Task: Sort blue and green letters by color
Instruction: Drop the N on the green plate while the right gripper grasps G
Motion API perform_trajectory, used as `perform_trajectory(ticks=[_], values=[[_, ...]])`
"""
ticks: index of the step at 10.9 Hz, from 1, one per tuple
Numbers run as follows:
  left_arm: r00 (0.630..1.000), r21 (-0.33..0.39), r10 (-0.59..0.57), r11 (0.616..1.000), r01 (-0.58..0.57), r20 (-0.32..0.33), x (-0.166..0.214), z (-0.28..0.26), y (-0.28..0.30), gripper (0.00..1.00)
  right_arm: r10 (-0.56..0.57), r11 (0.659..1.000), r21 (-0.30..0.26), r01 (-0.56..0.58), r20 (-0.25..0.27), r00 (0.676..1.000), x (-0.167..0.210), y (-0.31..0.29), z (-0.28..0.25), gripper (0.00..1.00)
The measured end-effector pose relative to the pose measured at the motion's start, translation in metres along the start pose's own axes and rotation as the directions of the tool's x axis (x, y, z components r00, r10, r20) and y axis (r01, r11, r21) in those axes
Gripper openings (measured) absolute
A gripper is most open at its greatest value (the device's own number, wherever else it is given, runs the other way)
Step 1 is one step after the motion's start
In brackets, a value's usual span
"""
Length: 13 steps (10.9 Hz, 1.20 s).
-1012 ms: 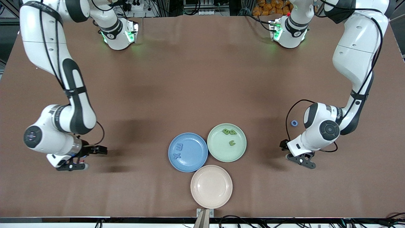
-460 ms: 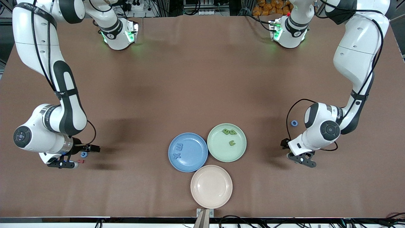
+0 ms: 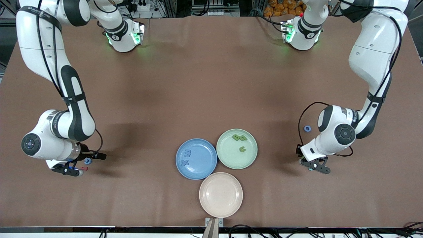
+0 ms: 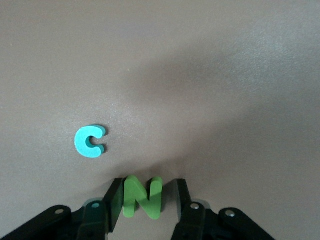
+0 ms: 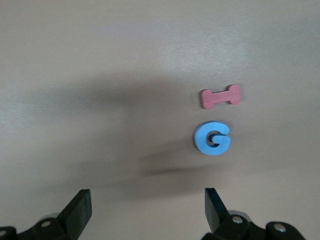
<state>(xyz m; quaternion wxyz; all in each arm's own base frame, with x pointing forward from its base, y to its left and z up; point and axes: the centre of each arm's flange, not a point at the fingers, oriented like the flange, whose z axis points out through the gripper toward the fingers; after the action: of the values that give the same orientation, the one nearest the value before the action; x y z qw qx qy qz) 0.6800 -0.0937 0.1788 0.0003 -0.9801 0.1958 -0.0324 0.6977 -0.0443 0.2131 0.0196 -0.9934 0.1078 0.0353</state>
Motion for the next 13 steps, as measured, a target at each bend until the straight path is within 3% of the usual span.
perform_trajectory(ticks=[4, 8, 13], values=[[1.000, -0.001, -0.026, 1.000, 0.026, -0.008, -0.001, -0.002, 0.002, 0.33, 0.071, 0.997, -0.001, -0.071, 0.005, 0.997, 0.005, 0.049, 0.004, 1.00], [0.990, -0.003, -0.140, 0.990, 0.140, -0.020, 0.002, -0.006, 0.012, 0.33, -0.013, 1.000, -0.010, 0.013, 0.009, 1.000, 0.014, 0.064, 0.028, 1.00], [0.942, -0.006, -0.336, 0.942, 0.336, -0.028, 0.026, -0.050, 0.119, 0.33, -0.049, 0.999, -0.013, 0.049, -0.032, 0.998, 0.035, 0.055, 0.027, 1.00]])
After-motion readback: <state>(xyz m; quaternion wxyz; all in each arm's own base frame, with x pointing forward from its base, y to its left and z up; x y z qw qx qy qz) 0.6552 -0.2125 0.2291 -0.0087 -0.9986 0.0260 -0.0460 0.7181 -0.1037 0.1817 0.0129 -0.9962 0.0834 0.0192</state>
